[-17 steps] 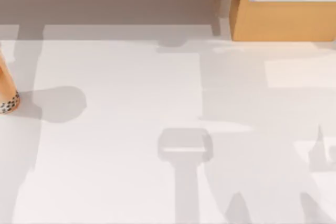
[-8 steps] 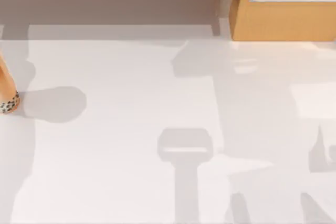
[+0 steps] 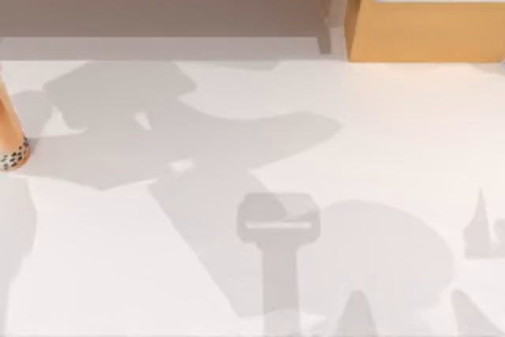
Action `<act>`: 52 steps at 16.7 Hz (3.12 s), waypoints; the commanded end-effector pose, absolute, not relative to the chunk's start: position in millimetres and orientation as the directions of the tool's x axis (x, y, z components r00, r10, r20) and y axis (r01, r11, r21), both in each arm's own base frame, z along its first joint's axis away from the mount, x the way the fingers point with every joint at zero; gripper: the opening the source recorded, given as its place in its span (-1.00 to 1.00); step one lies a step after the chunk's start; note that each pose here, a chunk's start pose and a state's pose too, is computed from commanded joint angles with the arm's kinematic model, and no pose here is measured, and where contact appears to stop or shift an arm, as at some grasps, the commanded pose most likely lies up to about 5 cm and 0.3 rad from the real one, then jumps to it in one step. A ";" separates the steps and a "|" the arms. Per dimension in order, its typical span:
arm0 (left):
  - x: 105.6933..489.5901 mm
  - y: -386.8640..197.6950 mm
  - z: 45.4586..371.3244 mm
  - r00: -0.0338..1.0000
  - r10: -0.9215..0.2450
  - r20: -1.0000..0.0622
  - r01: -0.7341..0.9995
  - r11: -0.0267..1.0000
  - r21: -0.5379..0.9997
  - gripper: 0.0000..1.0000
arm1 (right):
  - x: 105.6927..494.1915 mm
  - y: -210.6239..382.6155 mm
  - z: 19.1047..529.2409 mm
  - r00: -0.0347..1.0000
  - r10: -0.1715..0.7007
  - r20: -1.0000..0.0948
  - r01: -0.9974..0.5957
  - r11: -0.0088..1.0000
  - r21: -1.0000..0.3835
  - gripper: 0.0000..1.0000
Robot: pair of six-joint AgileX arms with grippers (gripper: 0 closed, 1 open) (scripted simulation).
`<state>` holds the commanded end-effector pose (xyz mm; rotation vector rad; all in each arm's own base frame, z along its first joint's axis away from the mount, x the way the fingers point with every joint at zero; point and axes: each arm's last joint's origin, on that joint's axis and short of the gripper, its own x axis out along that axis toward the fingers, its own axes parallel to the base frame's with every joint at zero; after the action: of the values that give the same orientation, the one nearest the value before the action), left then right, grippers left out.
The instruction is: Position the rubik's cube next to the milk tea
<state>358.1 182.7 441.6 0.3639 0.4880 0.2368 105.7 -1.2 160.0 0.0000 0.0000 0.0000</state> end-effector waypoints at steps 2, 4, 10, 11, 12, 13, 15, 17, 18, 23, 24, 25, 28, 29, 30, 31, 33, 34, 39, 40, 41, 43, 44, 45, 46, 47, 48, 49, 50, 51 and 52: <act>369.1 198.9 403.2 0.745 0.289 -0.601 -0.081 0.934 0.349 -1.00 | 105.7 -1.2 160.0 1.000 0.000 0.000 0.000 1.000 0.000 1.00; 385.9 207.6 353.4 0.591 0.229 -0.774 -0.025 0.964 0.266 -1.00 | 105.7 -1.2 160.0 1.000 0.000 0.000 0.000 1.000 0.000 1.00; 417.9 202.7 209.8 0.067 0.016 -0.998 0.020 1.000 0.017 -1.00 | 105.7 -1.2 160.0 1.000 0.000 0.000 0.000 1.000 0.000 1.00; 418.8 200.2 198.9 0.022 0.001 -1.000 0.018 1.000 0.001 -1.00 | 105.7 -1.2 160.0 1.000 0.000 0.000 0.000 1.000 0.000 1.00; 419.2 198.6 193.3 -0.002 -0.007 -1.000 0.018 1.000 -0.007 -1.00 | 105.7 -1.2 160.0 1.000 0.000 0.000 0.000 1.000 0.000 1.00; 419.2 198.5 192.9 -0.003 -0.007 -1.000 0.018 1.000 -0.007 -1.00 | 105.7 -1.2 160.0 1.000 0.000 0.000 0.000 1.000 0.000 1.00; 419.2 198.5 192.9 -0.003 -0.007 -1.000 0.018 1.000 -0.007 -1.00 | 105.7 -1.2 160.0 1.000 0.000 0.000 0.000 1.000 0.000 1.00; 418.5 200.8 192.8 0.000 -0.008 -1.000 0.015 1.000 -0.008 -1.00 | 105.7 -1.2 160.0 1.000 0.000 0.000 0.000 1.000 0.000 1.00; 418.4 201.2 194.5 0.007 -0.005 -1.000 0.013 1.000 -0.005 -1.00 | 105.7 -1.2 160.0 1.000 0.000 0.000 0.000 1.000 0.000 1.00; 418.1 201.6 210.4 0.070 0.020 -0.997 0.007 1.000 0.021 -1.00 | 105.7 -1.2 160.0 1.000 0.000 0.000 0.000 1.000 0.000 1.00; 418.0 201.4 212.6 0.078 0.024 -0.997 0.007 1.000 0.025 -1.00 | 105.7 -1.2 160.0 1.000 0.000 0.000 0.000 1.000 0.000 1.00; 417.8 201.2 213.9 0.084 0.028 -0.996 0.007 1.000 0.028 -1.00 | 105.7 -1.2 160.0 1.000 0.000 0.000 0.000 1.000 0.000 1.00; 417.1 201.2 214.0 0.089 0.033 -0.995 0.006 0.999 0.034 -1.00 | 105.7 -1.2 160.0 1.000 0.000 0.000 0.000 1.000 0.000 1.00; 416.9 201.3 212.7 0.086 0.034 -0.996 0.006 0.999 0.034 -1.00 | 105.7 -1.2 160.0 1.000 0.000 0.000 0.000 1.000 0.000 1.00; 416.8 201.5 210.9 0.082 0.033 -0.996 0.005 0.999 0.034 -1.00 | 105.7 -1.2 160.0 1.000 0.000 0.000 0.000 1.000 0.000 1.00; 416.7 201.7 208.6 0.077 0.032 -0.997 0.005 0.999 0.033 -1.00 | 105.7 -1.2 160.0 1.000 0.000 0.000 0.000 1.000 0.000 1.00; 416.8 201.9 202.7 0.064 0.028 -0.998 0.006 1.000 0.029 -1.00 | 105.7 -1.2 160.0 1.000 0.000 0.000 0.000 1.000 0.000 1.00; 417.1 201.8 199.3 0.056 0.025 -0.998 0.007 1.000 0.026 -1.00 | 105.7 -1.2 160.0 1.000 0.000 0.000 0.000 1.000 0.000 1.00; 419.0 198.7 174.0 0.000 -0.006 -1.000 0.017 1.000 -0.006 -1.00 | 105.7 -1.2 160.0 1.000 0.000 0.000 0.000 1.000 0.000 1.00; 419.0 198.6 172.9 -0.003 -0.007 -1.000 0.018 1.000 -0.007 -1.00 | 105.7 -1.2 160.0 1.000 0.000 0.000 0.000 1.000 0.000 1.00; 419.0 198.6 172.9 -0.003 -0.007 -1.000 0.018 1.000 -0.007 -1.00 | 105.7 -1.2 160.0 1.000 0.000 0.000 0.000 1.000 0.000 1.00; 419.0 198.6 172.9 -0.003 -0.007 -1.000 0.018 1.000 -0.007 -1.00 | 105.7 -1.2 160.0 1.000 0.000 0.000 0.000 1.000 0.000 1.00; 419.0 198.6 172.9 -0.003 -0.007 -1.000 0.018 1.000 -0.007 -0.85 | 105.7 -1.2 160.0 1.000 0.000 0.000 0.000 1.000 0.000 1.00; 419.0 198.6 172.9 -0.003 -0.007 -1.000 0.018 1.000 -0.007 -0.70 | 105.7 -1.2 160.0 1.000 0.000 0.000 0.000 1.000 0.000 1.00; 419.0 198.6 172.9 -0.003 -0.007 -1.000 0.018 1.000 -0.007 -0.55 | 105.7 -1.2 160.0 1.000 0.000 0.000 0.000 1.000 0.000 1.00; 419.0 198.6 172.9 -0.003 -0.007 -1.000 0.018 1.000 -0.007 -0.40 | 105.7 -1.2 160.0 1.000 0.000 0.000 0.000 1.000 0.000 1.00; 419.0 198.6 172.9 -0.003 -0.007 -1.000 0.018 1.000 -0.007 -0.25 | 105.7 -1.2 160.0 1.000 0.000 0.000 0.000 1.000 0.000 1.00; 419.0 198.6 172.9 -0.003 -0.007 -1.000 0.018 1.000 -0.007 -0.10 | 105.7 -1.2 160.0 1.000 0.000 0.000 0.000 1.000 0.000 1.00; 419.0 198.6 172.9 -0.003 -0.007 -1.000 0.018 1.000 -0.007 0.06 | 105.7 -1.2 160.0 1.000 0.000 0.000 0.000 1.000 0.000 1.00; 419.0 198.6 172.9 -0.003 -0.007 -1.000 0.018 1.000 -0.007 0.21 | 105.7 -1.2 160.0 1.000 0.000 0.000 0.000 1.000 0.000 1.00; 419.0 198.6 172.9 -0.003 -0.007 -1.000 0.018 1.000 -0.007 0.36 | 105.7 -1.2 160.0 1.000 0.000 0.000 0.000 1.000 0.000 1.00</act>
<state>419.0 198.6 172.9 0.0082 1.5737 -0.0195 105.7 -1.2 160.0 0.0000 0.0000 0.0000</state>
